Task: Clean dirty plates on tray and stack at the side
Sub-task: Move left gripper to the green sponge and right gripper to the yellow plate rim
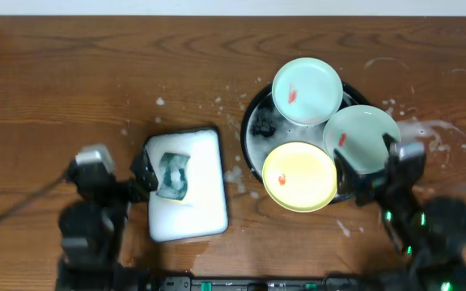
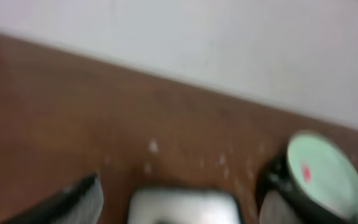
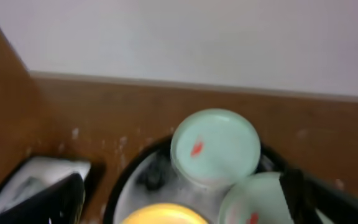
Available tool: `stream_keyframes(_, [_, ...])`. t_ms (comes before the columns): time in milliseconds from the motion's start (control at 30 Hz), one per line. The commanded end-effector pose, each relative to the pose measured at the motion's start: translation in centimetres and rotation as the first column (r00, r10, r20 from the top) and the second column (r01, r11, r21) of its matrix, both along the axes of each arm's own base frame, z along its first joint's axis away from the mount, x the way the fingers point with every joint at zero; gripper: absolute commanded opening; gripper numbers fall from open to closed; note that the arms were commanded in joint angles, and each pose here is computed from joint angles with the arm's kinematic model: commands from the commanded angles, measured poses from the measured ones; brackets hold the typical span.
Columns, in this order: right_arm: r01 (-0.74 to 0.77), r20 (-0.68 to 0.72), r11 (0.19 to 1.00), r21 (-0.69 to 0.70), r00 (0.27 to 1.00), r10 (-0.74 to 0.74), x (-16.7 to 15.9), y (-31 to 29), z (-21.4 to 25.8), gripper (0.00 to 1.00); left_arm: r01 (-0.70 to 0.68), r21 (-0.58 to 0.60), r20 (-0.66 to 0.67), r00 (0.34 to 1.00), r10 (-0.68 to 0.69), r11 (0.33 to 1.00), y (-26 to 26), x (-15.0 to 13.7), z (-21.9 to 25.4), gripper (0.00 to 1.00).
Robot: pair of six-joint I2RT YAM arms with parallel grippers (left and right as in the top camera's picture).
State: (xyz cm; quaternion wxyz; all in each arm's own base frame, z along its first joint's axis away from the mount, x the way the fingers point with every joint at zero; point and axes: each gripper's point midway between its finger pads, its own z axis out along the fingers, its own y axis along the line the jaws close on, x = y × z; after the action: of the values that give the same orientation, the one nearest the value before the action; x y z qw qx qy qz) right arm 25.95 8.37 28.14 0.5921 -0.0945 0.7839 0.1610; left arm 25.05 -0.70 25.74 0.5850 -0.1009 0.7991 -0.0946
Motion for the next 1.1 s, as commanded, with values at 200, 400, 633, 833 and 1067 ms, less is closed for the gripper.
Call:
stream_keyframes(200, [-0.093, -0.499, 0.989, -0.117, 0.867, 0.023, 7.3, 2.2, 1.2, 0.99, 0.099, -0.106, -0.489, 0.861, -0.139, 0.989, -2.7, 3.8, 3.0, 0.82])
stream_keyframes(400, [-0.137, -0.668, 0.990, -0.032, 0.739, 0.081, 9.4, 4.2, -2.8, 0.99, 0.150, -0.268, -0.646, 0.704, -0.294, 0.951, -5.8, 3.5, -0.6, 0.82])
stream_keyframes(633, [-0.055, -0.897, 0.991, -0.120, 0.434, -0.085, 6.2, 1.8, -11.3, 0.63, 0.123, -0.166, -0.833, 0.513, -0.206, 0.978, -5.8, 1.2, -5.3, 0.77])
stream_keyframes(833, [-0.051, -0.955, 0.988, -0.146, 0.269, -0.127, 3.8, 1.1, -15.8, 0.58, -0.003, -0.007, -0.925, 0.379, -0.006, 1.000, -3.4, 0.2, -11.1, 0.72])
stream_keyframes(1067, [-0.027, -0.973, 0.977, -0.213, 0.096, -0.210, -0.5, -1.2, -19.8, 0.60, 0.015, 0.005, -0.959, 0.285, 0.000, 1.000, -3.4, -0.1, -17.3, 0.72])
